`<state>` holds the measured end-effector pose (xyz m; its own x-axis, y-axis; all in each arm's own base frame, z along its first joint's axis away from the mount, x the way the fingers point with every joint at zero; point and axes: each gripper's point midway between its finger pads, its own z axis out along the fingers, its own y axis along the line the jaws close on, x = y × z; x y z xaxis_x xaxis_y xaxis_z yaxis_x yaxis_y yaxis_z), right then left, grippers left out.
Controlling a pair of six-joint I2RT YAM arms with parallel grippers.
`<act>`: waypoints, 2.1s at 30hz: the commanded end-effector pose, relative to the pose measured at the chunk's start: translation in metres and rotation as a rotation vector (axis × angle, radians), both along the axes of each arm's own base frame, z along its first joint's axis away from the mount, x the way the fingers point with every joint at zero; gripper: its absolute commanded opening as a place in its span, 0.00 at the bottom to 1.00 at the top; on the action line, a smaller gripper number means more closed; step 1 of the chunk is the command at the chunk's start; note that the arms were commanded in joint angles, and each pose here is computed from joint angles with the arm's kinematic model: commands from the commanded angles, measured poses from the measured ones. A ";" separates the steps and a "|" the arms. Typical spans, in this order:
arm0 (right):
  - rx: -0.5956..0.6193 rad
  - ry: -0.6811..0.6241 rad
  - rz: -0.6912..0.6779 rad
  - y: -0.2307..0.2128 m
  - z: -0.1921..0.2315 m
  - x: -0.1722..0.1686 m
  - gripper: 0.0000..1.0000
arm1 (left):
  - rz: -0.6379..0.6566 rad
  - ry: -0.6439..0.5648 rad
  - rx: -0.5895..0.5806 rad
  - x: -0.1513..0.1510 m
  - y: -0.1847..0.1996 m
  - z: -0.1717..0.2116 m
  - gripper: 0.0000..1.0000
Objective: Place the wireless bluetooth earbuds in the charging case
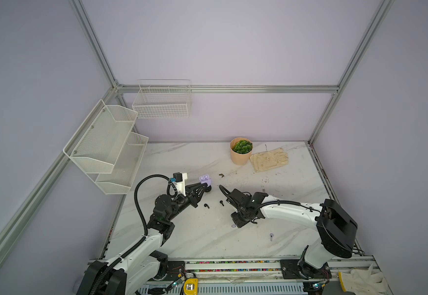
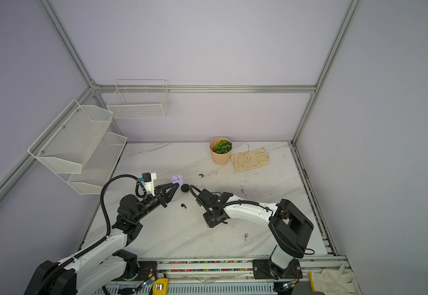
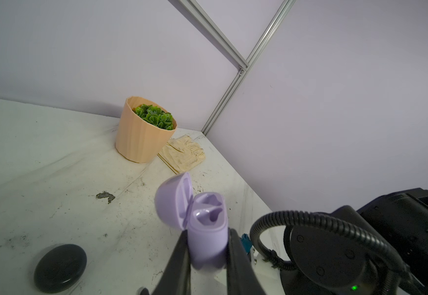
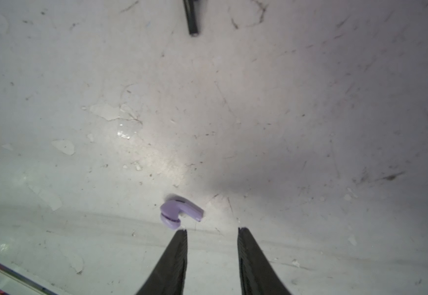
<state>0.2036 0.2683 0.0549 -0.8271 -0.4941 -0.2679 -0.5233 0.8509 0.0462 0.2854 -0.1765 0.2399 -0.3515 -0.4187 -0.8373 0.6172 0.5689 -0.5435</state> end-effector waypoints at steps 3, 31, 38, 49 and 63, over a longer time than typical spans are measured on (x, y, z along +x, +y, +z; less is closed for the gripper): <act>-0.033 -0.072 -0.044 -0.011 0.000 0.019 0.37 | -0.019 -0.043 -0.025 -0.003 -0.002 0.013 0.00; 0.003 0.035 0.033 0.029 -0.029 -0.048 0.41 | -0.023 -0.040 -0.026 -0.001 -0.004 0.012 0.00; 0.058 0.053 0.021 0.043 -0.020 -0.061 0.41 | -0.027 -0.041 -0.027 -0.002 -0.004 0.013 0.00; 0.190 0.191 0.018 0.056 -0.018 -0.091 0.41 | -0.027 -0.048 -0.030 -0.004 -0.003 0.015 0.00; 0.174 0.173 -0.055 0.040 -0.008 -0.089 0.41 | -0.030 -0.048 -0.031 -0.005 -0.004 0.015 0.00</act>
<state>0.1180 0.3211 0.0479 -0.8754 -0.4311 -0.2186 -0.4809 0.8224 0.3040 0.2862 -0.1783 0.2362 -0.3725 -0.4204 -0.8274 0.6123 0.5586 -0.5595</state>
